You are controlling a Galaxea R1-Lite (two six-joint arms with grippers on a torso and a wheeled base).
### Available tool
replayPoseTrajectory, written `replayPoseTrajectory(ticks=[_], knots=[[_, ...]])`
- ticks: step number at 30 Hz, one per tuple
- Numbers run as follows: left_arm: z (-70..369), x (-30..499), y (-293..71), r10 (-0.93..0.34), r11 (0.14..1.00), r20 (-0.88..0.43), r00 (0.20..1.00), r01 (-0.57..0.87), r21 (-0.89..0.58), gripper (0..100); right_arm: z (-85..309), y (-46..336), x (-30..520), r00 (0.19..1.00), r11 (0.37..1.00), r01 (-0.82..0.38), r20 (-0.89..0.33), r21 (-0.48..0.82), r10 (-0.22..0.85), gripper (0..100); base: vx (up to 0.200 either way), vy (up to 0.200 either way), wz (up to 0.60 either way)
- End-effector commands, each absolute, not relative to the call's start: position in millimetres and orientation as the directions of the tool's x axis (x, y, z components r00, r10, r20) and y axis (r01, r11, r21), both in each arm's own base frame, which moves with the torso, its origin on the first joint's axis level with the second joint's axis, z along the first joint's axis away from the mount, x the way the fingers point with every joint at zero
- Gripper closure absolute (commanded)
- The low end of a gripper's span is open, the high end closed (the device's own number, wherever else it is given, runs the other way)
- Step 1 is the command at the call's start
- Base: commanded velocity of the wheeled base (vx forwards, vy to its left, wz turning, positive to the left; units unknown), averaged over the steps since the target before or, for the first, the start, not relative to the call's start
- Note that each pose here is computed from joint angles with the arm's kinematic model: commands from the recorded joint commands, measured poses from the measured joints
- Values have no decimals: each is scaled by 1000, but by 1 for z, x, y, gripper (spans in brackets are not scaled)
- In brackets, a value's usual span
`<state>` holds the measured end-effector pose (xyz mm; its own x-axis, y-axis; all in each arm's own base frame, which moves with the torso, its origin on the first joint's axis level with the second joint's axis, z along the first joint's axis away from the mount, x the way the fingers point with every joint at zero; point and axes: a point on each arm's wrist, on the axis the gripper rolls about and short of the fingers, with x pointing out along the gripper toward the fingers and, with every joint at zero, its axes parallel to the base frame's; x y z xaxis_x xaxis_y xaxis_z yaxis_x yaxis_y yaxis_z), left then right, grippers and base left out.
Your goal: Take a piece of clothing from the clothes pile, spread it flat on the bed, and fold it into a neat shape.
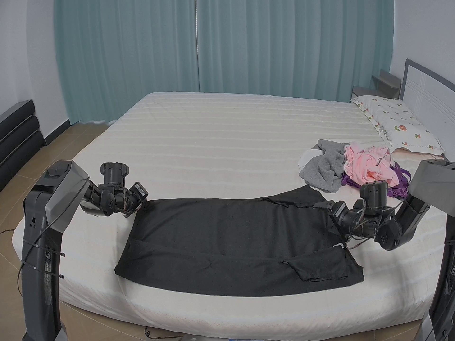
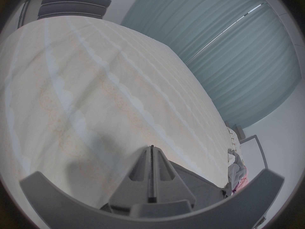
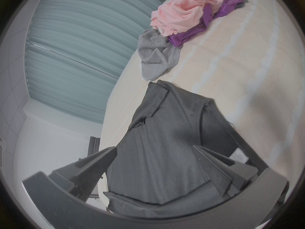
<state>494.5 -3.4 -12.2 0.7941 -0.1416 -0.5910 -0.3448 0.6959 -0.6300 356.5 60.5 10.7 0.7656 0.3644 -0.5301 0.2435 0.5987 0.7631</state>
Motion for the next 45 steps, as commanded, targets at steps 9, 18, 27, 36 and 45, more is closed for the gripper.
replayPoseTrajectory(ticks=[9, 18, 27, 36, 45], knots=[[-14, 488, -3, -149, 686, -608, 780, -362, -632, 100, -16, 112, 442, 738, 667, 275, -597, 692, 315, 0, 0, 0, 0], [-15, 485, -3, -149, 686, -615, 774, -368, -628, 100, -24, 115, 470, 741, 681, 305, -615, 666, 270, 0, 0, 0, 0], [-16, 485, -3, -150, 687, -619, 771, -369, -626, 100, -24, 120, 491, 781, 676, 262, -563, 688, 270, 0, 0, 0, 0], [-16, 485, -3, -150, 686, -619, 771, -370, -627, 100, -2, 126, 531, 915, 641, 109, -330, 759, 235, 0, 0, 0, 0], [-16, 485, -3, -150, 686, -619, 771, -370, -627, 100, -3, 108, 549, 968, 642, 46, -194, 765, 161, 0, 0, 0, 0]])
